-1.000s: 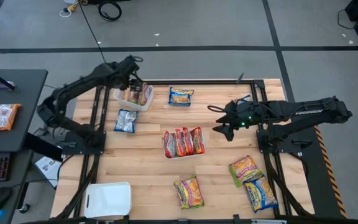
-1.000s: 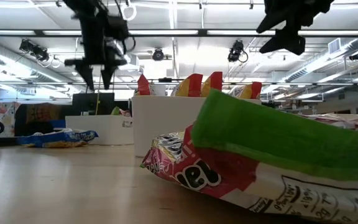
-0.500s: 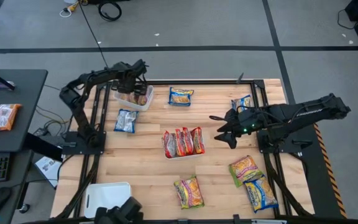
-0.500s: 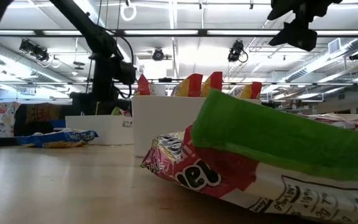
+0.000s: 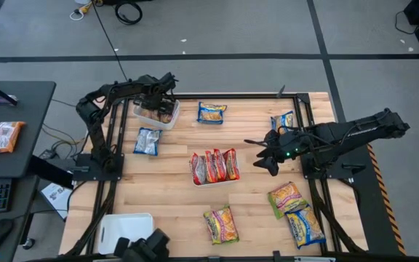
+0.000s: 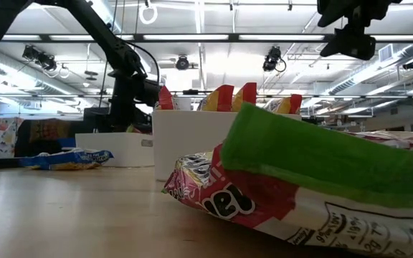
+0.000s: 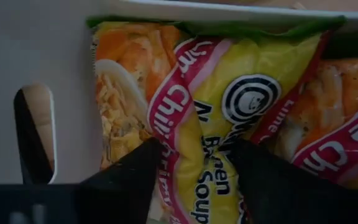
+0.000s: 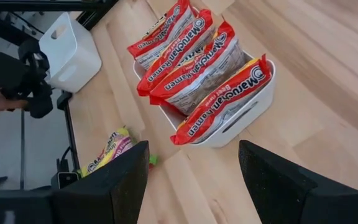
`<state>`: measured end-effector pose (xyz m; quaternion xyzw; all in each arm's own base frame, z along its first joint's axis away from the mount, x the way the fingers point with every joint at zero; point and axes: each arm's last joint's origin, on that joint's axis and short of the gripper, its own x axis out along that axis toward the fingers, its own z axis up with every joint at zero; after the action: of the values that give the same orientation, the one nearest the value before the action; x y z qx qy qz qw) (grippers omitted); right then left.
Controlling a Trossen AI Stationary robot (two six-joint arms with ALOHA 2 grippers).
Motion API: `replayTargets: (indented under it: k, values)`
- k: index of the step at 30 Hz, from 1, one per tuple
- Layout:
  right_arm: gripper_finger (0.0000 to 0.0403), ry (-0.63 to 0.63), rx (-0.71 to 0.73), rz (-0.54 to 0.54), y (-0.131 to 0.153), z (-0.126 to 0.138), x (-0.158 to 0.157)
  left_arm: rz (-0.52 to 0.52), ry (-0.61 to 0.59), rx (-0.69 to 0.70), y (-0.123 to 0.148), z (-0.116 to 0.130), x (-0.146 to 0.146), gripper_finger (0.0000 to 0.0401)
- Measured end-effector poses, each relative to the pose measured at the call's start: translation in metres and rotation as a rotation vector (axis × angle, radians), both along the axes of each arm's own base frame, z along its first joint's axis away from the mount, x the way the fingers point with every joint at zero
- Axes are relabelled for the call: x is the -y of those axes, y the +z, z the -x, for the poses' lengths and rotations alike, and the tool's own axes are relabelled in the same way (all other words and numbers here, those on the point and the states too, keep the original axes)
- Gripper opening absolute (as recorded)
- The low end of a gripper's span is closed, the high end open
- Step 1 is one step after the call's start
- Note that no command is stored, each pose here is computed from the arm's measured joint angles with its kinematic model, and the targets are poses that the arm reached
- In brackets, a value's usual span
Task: Sort Maruchan noodles
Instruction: Put the green noodle pack into the top white bin
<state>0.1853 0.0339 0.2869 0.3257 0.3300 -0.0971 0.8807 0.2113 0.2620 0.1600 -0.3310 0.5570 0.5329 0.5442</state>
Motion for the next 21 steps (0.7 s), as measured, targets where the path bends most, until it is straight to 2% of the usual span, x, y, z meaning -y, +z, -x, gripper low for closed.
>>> replayTargets:
  k: [2,6,7,9,12,16,21]
  values:
    - [0.0252,-0.001,0.000,0.001,0.000,0.000,0.000,0.005,-0.027,-0.008,0.000,-0.002,0.002,0.0154]
    - [0.0252,-0.003,0.001,0.001,0.000,0.000,0.000,0.014,-0.079,-0.013,0.003,-0.004,0.006,0.0037]
    - [0.0252,-0.005,0.001,-0.001,0.000,0.000,0.000,0.019,-0.087,-0.005,0.006,-0.004,0.006,0.0023]
    - [0.0252,-0.014,0.000,-0.013,0.000,0.000,0.000,0.036,-0.113,0.023,0.013,-0.004,0.005,0.0018]
    - [0.0252,-0.029,-0.001,-0.035,0.000,0.000,0.000,0.077,-0.143,0.141,0.035,0.003,0.001,0.0018]
    - [0.0252,-0.051,-0.007,-0.090,0.000,0.000,0.000,0.149,-0.164,0.425,0.061,0.028,-0.009,0.0017]
    - [0.0252,-0.102,-0.010,-0.154,0.000,0.000,-0.001,0.258,-0.190,0.711,0.071,0.063,-0.022,0.0017]
